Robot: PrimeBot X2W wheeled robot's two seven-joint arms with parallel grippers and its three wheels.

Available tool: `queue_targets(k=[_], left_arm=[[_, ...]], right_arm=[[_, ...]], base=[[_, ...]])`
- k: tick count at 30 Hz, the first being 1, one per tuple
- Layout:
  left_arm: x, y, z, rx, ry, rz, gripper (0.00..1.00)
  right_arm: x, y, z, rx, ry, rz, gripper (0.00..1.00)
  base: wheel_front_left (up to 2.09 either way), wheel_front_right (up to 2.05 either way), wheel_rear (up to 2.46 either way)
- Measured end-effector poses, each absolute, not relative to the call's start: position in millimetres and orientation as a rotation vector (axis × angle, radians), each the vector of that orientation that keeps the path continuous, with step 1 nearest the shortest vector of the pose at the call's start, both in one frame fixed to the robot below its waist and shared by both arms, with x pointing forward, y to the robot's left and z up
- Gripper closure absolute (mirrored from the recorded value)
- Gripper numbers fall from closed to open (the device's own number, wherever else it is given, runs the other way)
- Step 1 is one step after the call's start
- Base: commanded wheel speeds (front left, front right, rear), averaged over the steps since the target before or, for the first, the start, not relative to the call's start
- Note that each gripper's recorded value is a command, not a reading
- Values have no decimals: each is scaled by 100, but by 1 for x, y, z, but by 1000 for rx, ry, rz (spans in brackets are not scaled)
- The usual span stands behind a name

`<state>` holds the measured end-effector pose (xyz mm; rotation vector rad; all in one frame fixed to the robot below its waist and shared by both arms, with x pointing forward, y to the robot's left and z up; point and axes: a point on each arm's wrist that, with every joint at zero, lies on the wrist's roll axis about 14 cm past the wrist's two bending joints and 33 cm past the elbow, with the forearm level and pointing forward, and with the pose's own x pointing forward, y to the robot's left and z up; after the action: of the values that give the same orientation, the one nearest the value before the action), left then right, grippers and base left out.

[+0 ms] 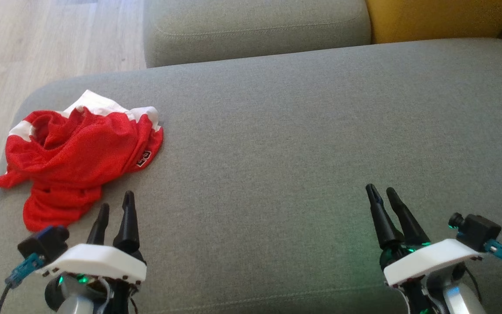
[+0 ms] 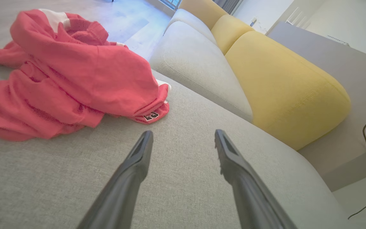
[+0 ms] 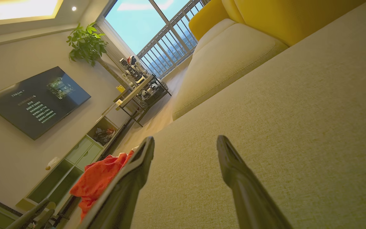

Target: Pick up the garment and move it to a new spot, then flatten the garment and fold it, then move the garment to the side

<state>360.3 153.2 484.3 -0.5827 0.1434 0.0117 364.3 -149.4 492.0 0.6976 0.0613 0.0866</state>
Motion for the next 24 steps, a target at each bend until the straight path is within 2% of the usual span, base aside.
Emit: queue_targets(k=[24], left_arm=[[360,140,515,-328,-1,-65,0]], right_arm=[[364,-141,494,482,29,125,0]], base=[[0,0,0]])
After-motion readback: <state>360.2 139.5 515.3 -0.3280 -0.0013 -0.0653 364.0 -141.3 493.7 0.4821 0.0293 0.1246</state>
